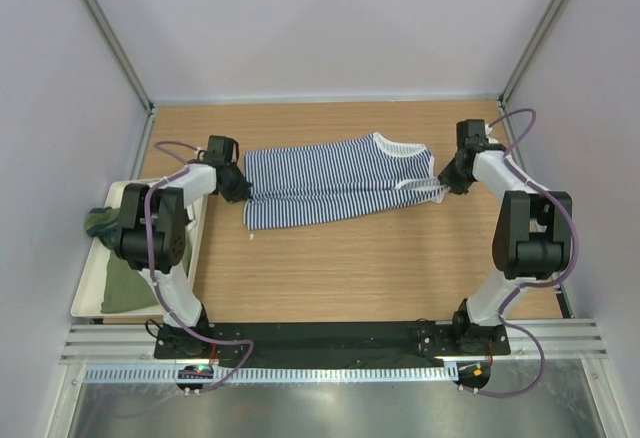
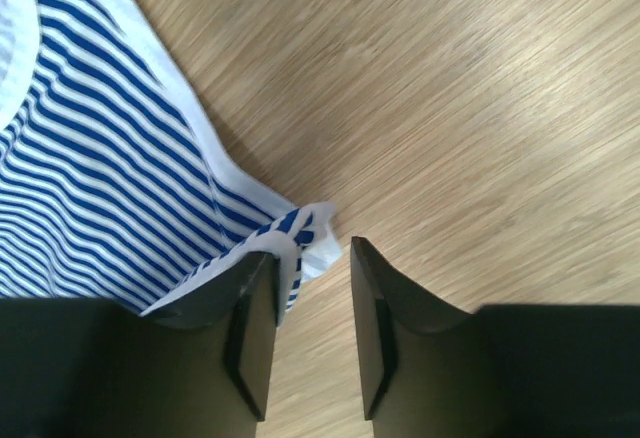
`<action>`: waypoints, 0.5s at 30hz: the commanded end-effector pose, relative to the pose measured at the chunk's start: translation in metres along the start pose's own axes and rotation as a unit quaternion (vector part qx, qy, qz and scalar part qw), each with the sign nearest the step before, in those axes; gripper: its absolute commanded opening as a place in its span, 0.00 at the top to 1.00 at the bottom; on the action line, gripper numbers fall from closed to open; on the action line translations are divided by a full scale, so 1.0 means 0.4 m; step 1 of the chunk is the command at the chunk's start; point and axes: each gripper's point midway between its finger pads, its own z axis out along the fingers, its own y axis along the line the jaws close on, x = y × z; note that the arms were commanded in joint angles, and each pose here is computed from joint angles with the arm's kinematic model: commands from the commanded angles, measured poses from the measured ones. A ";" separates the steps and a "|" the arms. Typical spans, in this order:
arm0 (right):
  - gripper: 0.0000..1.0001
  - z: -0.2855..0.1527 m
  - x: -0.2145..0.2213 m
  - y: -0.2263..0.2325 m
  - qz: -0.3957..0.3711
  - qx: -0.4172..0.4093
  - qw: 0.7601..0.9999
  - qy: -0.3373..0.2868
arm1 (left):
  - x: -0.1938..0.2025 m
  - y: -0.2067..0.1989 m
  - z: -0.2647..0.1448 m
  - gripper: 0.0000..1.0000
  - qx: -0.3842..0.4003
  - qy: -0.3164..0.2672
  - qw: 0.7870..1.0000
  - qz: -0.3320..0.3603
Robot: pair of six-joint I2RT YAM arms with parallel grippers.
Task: Fold and stack the tank tops
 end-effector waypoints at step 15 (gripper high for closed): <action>0.14 0.062 -0.029 0.036 0.014 -0.044 0.999 0.020 | -0.036 -0.083 -0.037 0.56 0.062 -0.017 0.998 0.018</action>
